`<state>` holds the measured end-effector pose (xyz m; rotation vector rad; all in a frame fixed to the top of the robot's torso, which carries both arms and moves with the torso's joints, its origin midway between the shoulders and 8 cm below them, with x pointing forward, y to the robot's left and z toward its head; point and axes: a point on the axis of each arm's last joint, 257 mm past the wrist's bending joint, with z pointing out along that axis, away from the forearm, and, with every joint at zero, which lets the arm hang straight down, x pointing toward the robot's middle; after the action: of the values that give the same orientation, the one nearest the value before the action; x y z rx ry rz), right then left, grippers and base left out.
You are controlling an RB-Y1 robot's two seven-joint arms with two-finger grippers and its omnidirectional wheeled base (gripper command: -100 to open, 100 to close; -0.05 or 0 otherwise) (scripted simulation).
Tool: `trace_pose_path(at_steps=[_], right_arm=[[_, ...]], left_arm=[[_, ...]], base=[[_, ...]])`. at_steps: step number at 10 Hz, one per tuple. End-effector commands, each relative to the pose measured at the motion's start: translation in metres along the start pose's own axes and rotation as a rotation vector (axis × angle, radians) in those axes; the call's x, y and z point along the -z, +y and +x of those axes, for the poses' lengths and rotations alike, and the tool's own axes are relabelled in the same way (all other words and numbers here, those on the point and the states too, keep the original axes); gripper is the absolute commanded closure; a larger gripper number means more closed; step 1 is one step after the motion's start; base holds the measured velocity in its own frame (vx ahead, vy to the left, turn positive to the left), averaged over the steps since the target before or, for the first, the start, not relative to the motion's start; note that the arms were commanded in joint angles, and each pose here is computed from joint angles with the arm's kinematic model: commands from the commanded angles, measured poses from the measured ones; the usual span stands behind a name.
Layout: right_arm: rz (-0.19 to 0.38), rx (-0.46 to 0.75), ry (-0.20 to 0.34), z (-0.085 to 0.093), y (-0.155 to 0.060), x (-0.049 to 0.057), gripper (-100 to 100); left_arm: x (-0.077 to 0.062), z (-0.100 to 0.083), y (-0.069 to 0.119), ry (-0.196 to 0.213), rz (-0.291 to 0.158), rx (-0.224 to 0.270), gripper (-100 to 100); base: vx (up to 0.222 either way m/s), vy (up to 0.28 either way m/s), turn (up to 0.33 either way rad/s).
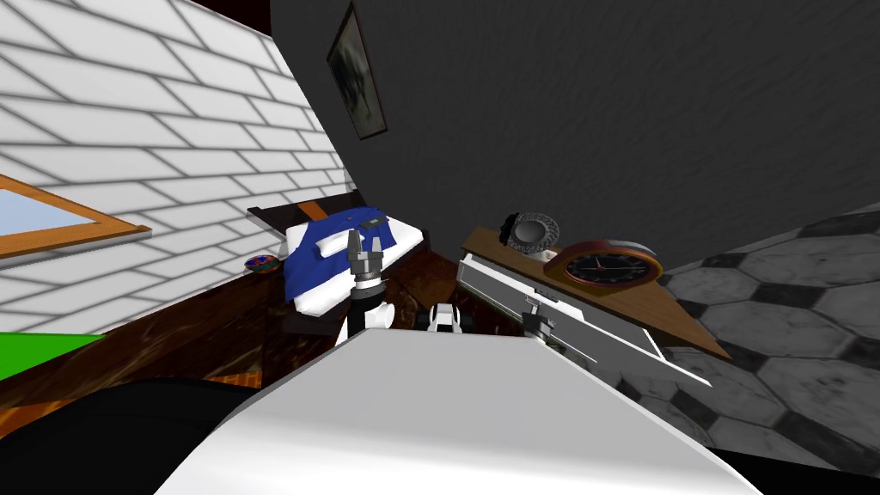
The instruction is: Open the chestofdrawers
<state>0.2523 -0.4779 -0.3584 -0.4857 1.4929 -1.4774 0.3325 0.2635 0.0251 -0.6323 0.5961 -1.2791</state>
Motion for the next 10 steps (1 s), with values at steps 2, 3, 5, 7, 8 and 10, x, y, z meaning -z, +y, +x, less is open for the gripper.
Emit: trace_pose_path(at_steps=[2, 3, 5, 7, 8, 10], right_arm=[[-0.002, -0.005, -0.011, -0.002, -0.001, 0.004, 100], [-0.012, -0.004, -0.009, 0.006, -0.007, -0.011, -100], [-0.013, -0.005, -0.009, 0.012, -0.017, -0.029, -100], [-0.015, -0.007, -0.011, 0.017, -0.026, -0.047, -100], [-0.016, -0.008, -0.013, 0.019, -0.031, -0.056, -100], [-0.018, -0.011, -0.018, 0.022, -0.042, -0.074, -100]], left_arm=[[0.000, 0.000, 0.000, 0.000, 0.000, 0.000, 0], [0.000, 0.000, 0.000, 0.000, 0.000, 0.000, 0], [0.000, 0.000, 0.000, 0.000, 0.000, 0.000, 0], [0.000, 0.000, 0.000, 0.000, 0.000, 0.000, 0], [0.000, 0.000, 0.000, 0.000, 0.000, 0.000, 0], [0.000, 0.000, 0.000, 0.000, 0.000, 0.000, 0]], base=[[-0.125, 0.081, -0.031], [-0.048, 0.077, -0.014], [-0.042, 0.108, -0.022], [-0.034, 0.090, -0.011], [-0.038, 0.078, -0.013], [-0.038, 0.076, -0.009]])
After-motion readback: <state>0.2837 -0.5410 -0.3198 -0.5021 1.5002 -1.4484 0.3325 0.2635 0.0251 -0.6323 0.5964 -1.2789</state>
